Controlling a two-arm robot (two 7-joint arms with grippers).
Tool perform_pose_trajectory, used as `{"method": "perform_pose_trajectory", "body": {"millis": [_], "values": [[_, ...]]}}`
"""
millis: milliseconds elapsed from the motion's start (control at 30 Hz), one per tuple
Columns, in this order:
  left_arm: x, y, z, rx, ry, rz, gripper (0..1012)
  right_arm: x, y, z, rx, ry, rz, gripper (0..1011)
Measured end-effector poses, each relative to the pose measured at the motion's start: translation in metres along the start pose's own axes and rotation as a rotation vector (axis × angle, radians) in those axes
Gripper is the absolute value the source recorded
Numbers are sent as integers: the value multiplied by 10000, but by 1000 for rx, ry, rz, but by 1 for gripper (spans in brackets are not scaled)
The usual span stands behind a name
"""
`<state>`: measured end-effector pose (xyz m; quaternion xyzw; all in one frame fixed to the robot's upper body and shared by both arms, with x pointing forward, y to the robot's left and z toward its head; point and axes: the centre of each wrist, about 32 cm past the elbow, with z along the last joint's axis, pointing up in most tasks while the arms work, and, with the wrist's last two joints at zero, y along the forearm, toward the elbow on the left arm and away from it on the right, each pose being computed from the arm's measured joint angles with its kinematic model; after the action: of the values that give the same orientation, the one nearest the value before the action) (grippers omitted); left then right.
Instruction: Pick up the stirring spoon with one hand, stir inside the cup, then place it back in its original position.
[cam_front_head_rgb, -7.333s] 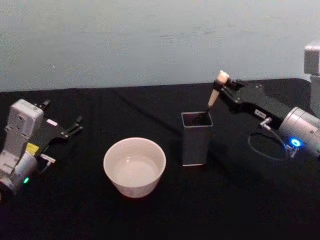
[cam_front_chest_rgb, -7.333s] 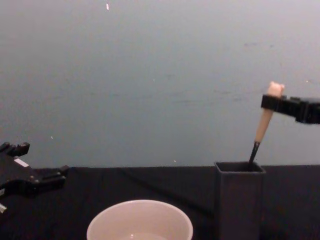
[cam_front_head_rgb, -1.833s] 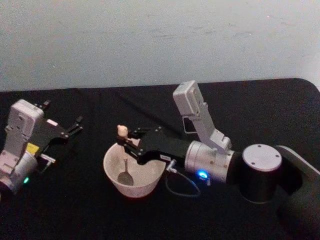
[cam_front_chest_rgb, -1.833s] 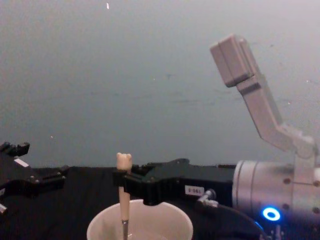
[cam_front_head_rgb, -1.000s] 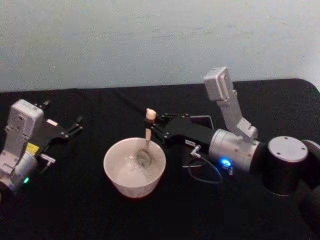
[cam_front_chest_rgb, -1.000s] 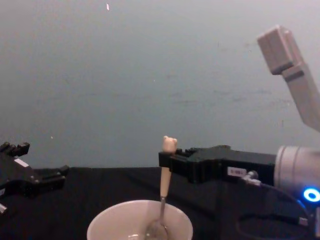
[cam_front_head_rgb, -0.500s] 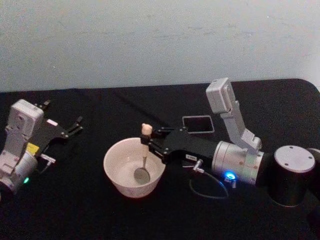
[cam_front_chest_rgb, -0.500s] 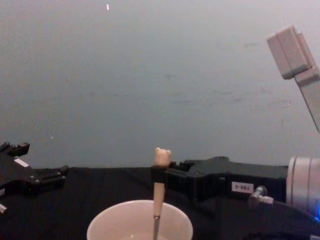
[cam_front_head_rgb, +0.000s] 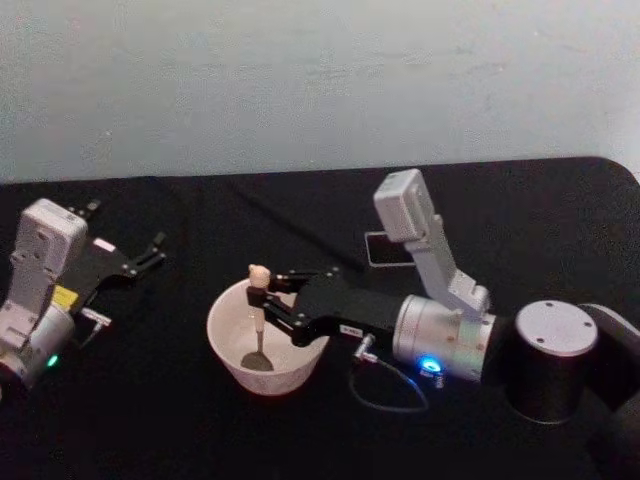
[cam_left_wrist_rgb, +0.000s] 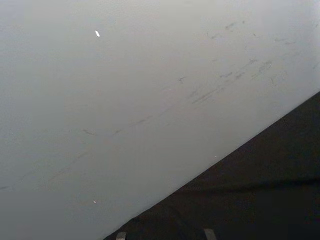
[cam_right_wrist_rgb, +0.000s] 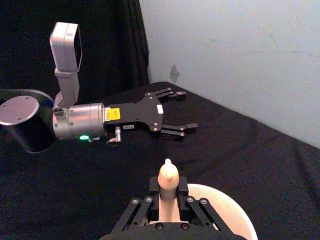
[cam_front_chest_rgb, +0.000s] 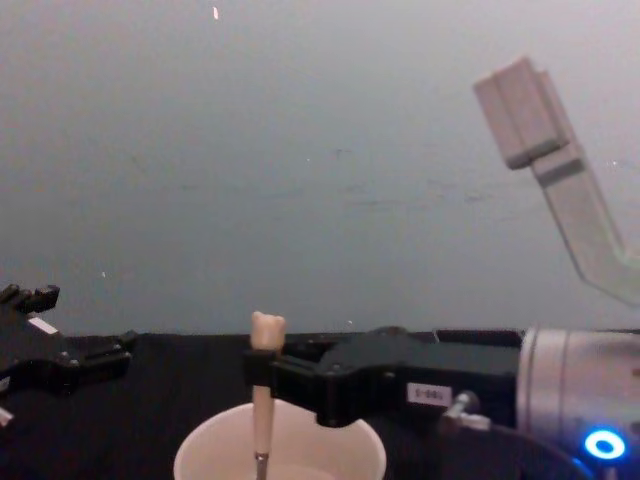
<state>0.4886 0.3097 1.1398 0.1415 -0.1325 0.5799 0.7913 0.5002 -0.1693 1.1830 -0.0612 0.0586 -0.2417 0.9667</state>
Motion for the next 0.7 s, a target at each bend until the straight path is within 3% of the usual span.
{"method": "perform_pose_trajectory", "body": {"millis": [167, 367, 700], "values": [[0, 0, 0, 0, 0, 0, 1001, -13, 119, 5, 3, -11, -18, 212], [0, 0, 0, 0, 0, 0, 1001, 45, 286, 18, 6, -19, -74, 212], [0, 0, 0, 0, 0, 0, 1001, 223, 318, 41, 7, -2, -165, 212]]}}
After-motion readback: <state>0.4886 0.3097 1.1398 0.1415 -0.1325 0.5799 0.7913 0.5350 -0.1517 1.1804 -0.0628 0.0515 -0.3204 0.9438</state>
